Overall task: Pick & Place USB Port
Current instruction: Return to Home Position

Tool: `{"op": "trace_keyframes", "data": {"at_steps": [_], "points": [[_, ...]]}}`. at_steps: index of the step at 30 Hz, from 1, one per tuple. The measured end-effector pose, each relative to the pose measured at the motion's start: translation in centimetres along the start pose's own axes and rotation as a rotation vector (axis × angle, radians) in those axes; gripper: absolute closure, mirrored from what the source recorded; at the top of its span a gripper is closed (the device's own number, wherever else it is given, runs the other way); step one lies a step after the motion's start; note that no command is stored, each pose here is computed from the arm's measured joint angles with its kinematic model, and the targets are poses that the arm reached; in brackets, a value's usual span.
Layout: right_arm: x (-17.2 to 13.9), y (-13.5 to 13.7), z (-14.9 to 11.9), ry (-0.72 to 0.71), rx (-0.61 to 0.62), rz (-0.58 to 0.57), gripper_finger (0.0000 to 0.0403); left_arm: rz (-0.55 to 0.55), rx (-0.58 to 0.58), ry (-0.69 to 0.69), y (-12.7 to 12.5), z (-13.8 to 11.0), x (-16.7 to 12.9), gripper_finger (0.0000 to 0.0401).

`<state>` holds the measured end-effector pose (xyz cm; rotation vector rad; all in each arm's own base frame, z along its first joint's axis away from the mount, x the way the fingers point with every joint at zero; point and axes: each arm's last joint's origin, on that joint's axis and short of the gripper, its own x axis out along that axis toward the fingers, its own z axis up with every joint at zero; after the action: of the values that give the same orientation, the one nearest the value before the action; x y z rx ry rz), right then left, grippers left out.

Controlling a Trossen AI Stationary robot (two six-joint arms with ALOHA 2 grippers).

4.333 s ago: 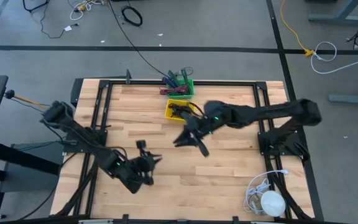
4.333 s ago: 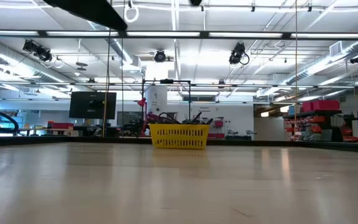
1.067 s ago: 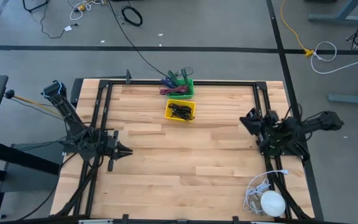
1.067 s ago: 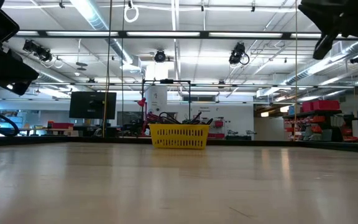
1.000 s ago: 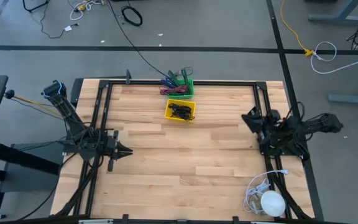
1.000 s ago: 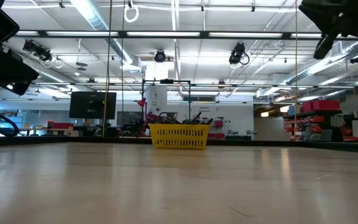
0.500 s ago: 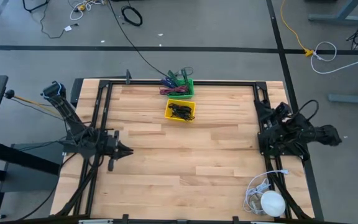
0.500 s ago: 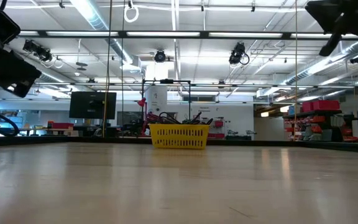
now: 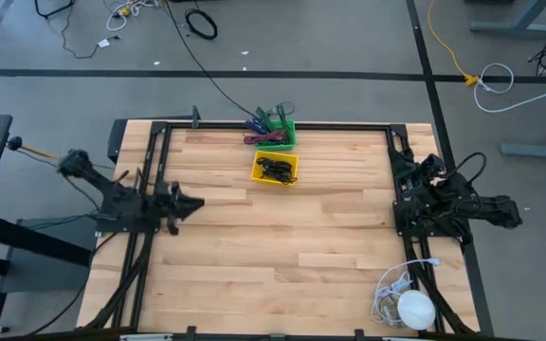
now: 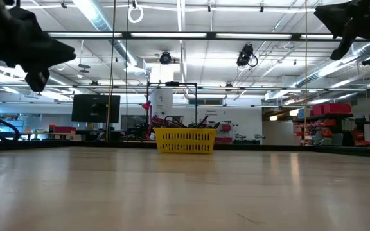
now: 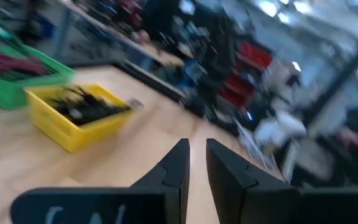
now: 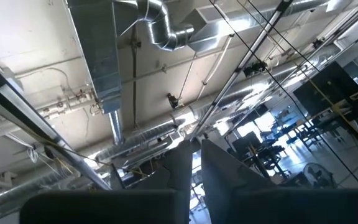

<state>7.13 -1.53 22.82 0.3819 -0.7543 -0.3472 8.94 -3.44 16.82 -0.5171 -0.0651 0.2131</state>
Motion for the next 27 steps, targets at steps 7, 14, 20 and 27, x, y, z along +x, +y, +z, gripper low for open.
{"op": "trace_keyframes", "data": {"at_steps": [7,14,20,27], "points": [[0.0,0.0,0.0,0.000,0.000,0.000,0.0364,0.159,-0.071,-0.191,1.6,1.8,0.5,0.0344],[0.0,-0.1,0.0,-0.003,-0.006,-0.006,0.0364,0.322,-0.061,-0.293,3.0,2.7,0.9,0.0344],[0.1,-0.2,0.0,-0.008,-0.018,-0.019,0.0364,0.476,-0.050,-0.387,4.5,3.5,1.0,0.0344],[0.1,-0.4,0.1,-0.020,-0.036,-0.038,0.0364,0.565,-0.044,-0.442,5.3,3.9,1.0,0.0344]]}}
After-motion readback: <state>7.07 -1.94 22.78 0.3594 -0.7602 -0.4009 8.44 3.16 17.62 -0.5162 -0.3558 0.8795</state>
